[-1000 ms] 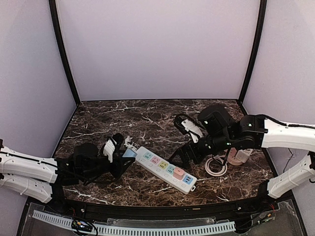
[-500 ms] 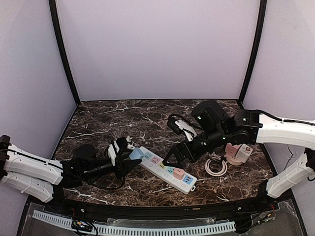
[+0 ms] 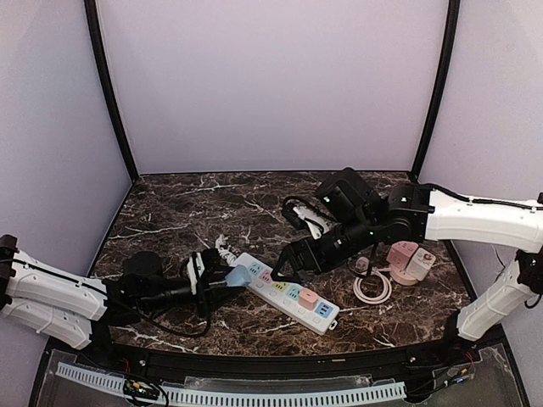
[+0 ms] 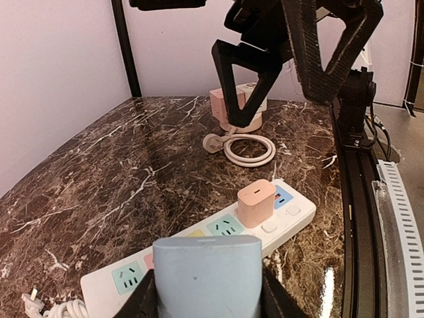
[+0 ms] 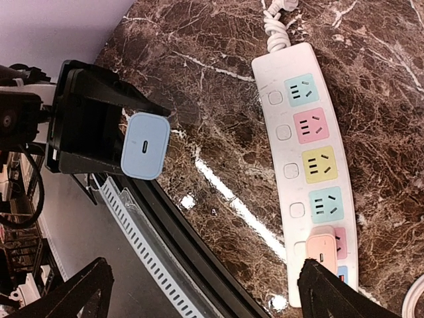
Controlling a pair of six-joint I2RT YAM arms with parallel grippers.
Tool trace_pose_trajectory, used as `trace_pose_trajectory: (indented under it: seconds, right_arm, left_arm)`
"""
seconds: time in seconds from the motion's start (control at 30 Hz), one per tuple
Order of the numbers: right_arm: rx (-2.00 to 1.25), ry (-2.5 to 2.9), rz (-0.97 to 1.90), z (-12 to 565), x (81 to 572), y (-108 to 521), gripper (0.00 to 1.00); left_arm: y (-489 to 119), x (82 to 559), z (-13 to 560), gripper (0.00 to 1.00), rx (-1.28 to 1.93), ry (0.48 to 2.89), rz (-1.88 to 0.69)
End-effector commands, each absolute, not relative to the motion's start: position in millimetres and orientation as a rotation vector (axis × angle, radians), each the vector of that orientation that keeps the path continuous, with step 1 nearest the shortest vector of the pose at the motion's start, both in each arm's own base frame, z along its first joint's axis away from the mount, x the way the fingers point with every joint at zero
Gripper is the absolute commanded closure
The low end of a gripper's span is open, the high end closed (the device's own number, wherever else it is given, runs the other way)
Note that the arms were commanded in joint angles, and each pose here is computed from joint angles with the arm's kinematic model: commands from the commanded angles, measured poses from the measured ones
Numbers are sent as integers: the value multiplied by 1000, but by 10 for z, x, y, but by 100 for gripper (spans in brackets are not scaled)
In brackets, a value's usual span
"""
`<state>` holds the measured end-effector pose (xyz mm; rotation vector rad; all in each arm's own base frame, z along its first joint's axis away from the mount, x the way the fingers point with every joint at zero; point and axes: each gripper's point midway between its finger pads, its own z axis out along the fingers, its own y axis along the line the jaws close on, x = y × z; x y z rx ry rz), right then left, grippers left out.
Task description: Insert the plug
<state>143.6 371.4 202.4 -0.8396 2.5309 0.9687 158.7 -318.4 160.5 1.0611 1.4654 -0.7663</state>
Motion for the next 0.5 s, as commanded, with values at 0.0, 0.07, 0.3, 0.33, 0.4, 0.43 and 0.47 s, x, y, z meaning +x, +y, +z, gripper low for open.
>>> trace_pose_trajectory:
  seconds: [0.0, 0.07, 0.3, 0.33, 0.4, 0.43, 0.47]
  right_arm:
    - [-790, 2555, 1022, 2084, 1455, 3813, 4]
    - [-767, 2571, 1051, 2074, 1449, 3862, 7]
    - [-730, 2579, 1165, 2079, 1414, 4017, 15]
    - [-726, 2577, 1179, 2084, 1413, 4039, 16]
    - [-723, 2584, 1206, 2072, 1395, 4080, 18]
    - [-716, 2590, 1225, 2067, 1386, 4103, 19]
    - [-708, 2605, 1244, 2044, 1373, 4131, 20]
  left_arm:
    - [-3297, 1463, 1644, 99, 1125, 1423, -826]
    - [-3325, 1447, 1665, 99, 1133, 1416, -828]
    - [-3371, 1445, 1689, 99, 1131, 1412, -837]
    - [-3381, 1449, 1688, 99, 1132, 1413, -838]
    - [-3399, 1447, 1685, 99, 1132, 1413, -838]
    - [-3405, 1451, 1693, 99, 1128, 1410, -835]
    - [-3411, 1455, 1691, 99, 1127, 1411, -833]
